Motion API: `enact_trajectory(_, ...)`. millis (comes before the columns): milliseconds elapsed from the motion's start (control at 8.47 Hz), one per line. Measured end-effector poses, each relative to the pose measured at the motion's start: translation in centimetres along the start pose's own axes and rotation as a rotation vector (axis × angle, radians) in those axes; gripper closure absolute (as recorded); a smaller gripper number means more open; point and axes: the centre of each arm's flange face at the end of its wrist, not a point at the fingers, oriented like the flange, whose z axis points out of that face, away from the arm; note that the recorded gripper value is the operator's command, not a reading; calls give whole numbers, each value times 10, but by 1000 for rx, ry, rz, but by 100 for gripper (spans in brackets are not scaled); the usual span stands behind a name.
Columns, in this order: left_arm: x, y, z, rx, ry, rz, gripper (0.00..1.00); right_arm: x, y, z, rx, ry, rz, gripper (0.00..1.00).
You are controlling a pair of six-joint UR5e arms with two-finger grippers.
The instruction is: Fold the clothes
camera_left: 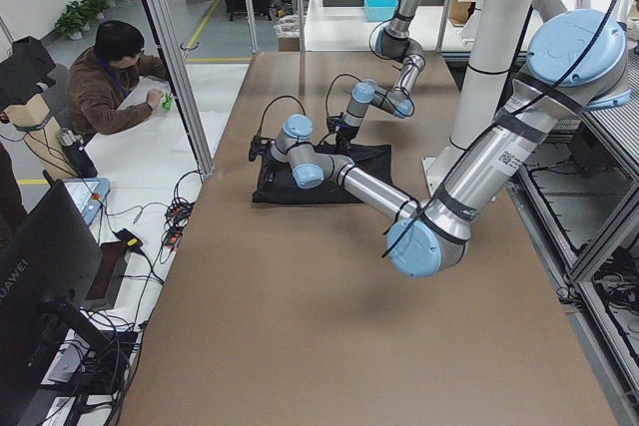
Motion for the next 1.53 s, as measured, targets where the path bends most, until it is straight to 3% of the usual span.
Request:
enact_trajectory(236, 0, 1, 1, -2, -1, 3, 0, -12, -3, -4, -5, 47, -3, 58)
enact_trajectory(708, 1, 3, 3, -6, -1, 3, 0, -12, -1, 0, 7, 101, -10, 58)
enact_trajectory(1062, -1, 2, 2, -5, -2, 5, 0, -17, -2, -1, 14, 105, -17, 55)
enact_trajectory(1416, -4, 2, 2, -8, -4, 3, 0, -35, -12, 13, 18, 128, -23, 71)
enact_trajectory(1534, -5, 2, 2, -9, -4, 2, 0, -40, -16, 18, 21, 139, -25, 72)
